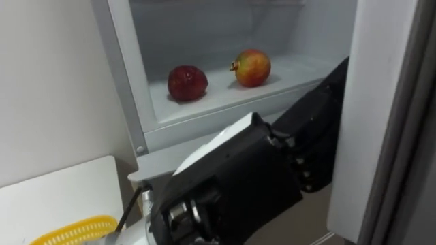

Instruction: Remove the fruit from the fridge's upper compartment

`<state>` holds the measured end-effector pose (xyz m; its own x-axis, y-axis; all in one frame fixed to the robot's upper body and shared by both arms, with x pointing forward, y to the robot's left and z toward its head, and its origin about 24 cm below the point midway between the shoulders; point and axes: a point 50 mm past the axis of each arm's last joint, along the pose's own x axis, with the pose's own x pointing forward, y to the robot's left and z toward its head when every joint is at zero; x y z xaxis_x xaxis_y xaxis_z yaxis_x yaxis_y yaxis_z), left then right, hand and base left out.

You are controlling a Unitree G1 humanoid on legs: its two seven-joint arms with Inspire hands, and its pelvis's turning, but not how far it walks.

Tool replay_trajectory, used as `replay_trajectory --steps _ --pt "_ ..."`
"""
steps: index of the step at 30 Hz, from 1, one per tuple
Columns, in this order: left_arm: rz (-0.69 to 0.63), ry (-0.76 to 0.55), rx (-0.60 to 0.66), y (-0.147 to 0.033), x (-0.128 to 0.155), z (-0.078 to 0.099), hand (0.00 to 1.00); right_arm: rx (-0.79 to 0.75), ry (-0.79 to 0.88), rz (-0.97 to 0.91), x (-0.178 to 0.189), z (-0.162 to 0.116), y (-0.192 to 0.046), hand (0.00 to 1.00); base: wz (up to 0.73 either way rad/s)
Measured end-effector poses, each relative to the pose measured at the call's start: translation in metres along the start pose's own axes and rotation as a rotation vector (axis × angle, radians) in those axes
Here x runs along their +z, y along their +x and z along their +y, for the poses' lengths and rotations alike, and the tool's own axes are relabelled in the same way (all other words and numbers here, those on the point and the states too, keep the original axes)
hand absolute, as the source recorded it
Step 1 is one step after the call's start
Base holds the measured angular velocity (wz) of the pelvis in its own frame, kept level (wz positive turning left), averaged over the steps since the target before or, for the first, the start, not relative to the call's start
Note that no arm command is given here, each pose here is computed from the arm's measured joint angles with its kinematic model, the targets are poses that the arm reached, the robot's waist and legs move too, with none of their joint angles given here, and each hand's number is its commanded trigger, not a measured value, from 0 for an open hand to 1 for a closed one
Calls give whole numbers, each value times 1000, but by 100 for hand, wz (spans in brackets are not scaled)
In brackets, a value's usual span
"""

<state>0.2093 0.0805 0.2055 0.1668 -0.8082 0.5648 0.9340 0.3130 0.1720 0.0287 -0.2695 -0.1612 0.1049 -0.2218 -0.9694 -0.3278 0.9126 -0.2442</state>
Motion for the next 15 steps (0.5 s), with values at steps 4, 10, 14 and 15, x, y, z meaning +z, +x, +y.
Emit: replay_trajectory --steps 4,10,14,15 --pt "2 1 0 0 0 0 0 2 0 0 0 0 0 0 -2" --pt "10 -3 12 0 -2 3 0 3 13 15 -5 0 0 0 -5" --pt "14 -1 16 4 -3 7 0 7 44 24 -11 -2 -1 0 -8" --pt "13 0 15 5 -3 7 0 7 44 26 -11 -2 -1 0 0"
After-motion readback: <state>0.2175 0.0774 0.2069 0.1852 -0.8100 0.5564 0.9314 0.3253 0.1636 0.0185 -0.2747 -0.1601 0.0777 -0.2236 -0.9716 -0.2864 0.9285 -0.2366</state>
